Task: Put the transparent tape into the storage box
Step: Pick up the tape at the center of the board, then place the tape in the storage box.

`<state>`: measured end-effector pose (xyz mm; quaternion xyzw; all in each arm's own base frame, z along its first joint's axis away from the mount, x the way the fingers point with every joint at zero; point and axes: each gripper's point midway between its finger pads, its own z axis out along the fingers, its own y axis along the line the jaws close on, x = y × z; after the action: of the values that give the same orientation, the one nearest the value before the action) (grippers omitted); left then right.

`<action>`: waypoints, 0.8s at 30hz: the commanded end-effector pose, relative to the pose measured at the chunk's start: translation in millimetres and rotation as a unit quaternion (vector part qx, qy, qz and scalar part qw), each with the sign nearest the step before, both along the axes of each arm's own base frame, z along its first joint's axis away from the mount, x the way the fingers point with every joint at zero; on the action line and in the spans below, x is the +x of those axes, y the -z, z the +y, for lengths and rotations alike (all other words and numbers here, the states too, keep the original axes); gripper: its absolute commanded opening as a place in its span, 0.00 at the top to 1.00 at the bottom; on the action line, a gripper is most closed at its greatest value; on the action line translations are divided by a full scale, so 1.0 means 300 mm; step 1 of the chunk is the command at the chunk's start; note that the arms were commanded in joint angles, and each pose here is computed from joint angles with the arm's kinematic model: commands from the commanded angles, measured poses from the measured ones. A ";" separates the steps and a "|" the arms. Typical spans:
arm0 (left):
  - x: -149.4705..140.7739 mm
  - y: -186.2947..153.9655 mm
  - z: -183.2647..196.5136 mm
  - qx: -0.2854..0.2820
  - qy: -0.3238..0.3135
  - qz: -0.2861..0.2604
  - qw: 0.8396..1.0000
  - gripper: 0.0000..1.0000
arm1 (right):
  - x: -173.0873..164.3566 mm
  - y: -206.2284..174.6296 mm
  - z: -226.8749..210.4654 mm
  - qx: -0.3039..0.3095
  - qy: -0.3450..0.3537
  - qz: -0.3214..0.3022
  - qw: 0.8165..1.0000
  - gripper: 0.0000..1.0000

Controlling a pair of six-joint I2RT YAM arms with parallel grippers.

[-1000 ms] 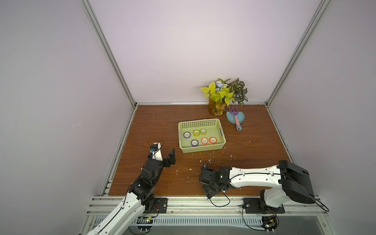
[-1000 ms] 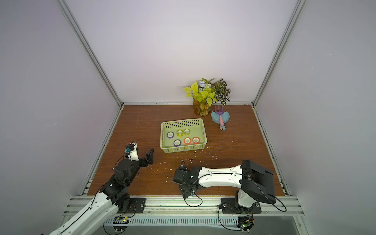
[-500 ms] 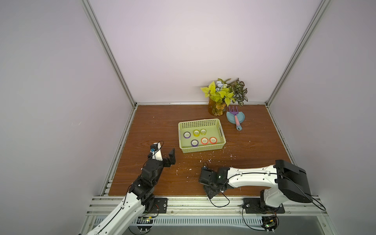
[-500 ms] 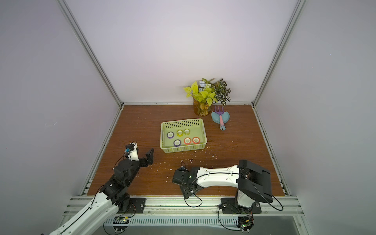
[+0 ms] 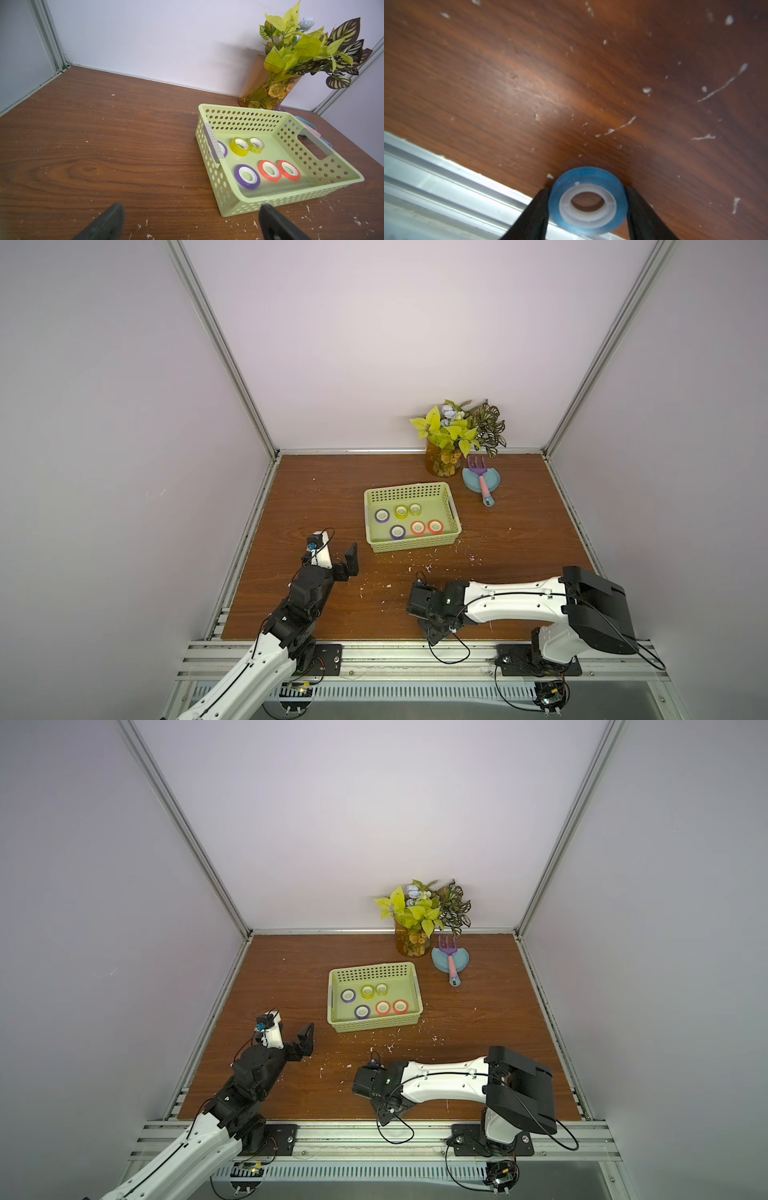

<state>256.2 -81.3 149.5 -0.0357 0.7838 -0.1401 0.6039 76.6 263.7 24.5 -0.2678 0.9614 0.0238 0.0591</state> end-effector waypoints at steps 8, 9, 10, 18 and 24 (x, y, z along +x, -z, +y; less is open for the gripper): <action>0.001 0.017 0.014 0.001 -0.009 0.004 1.000 0.01 | 0.119 -0.137 -0.008 0.017 0.011 -0.032 0.999 0.41; 0.001 0.015 0.015 0.001 -0.009 0.003 1.000 0.01 | 0.140 -0.156 -0.012 0.021 0.013 -0.038 0.999 0.41; 0.001 0.014 0.016 0.000 -0.010 0.003 1.000 0.00 | 0.163 -0.174 -0.021 0.023 0.017 -0.043 0.999 0.41; 0.000 0.014 0.015 0.000 -0.009 0.002 1.000 0.01 | 0.377 -0.334 -0.084 0.054 0.051 -0.095 0.993 0.41; 0.001 0.013 0.015 0.000 -0.009 0.002 1.000 0.01 | 0.568 -0.440 -0.088 0.062 0.064 -0.145 0.985 0.41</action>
<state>256.2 -81.3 149.6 -0.0357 0.7837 -0.1402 0.6040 224.4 238.9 139.3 -0.1818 0.9635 0.0571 0.1880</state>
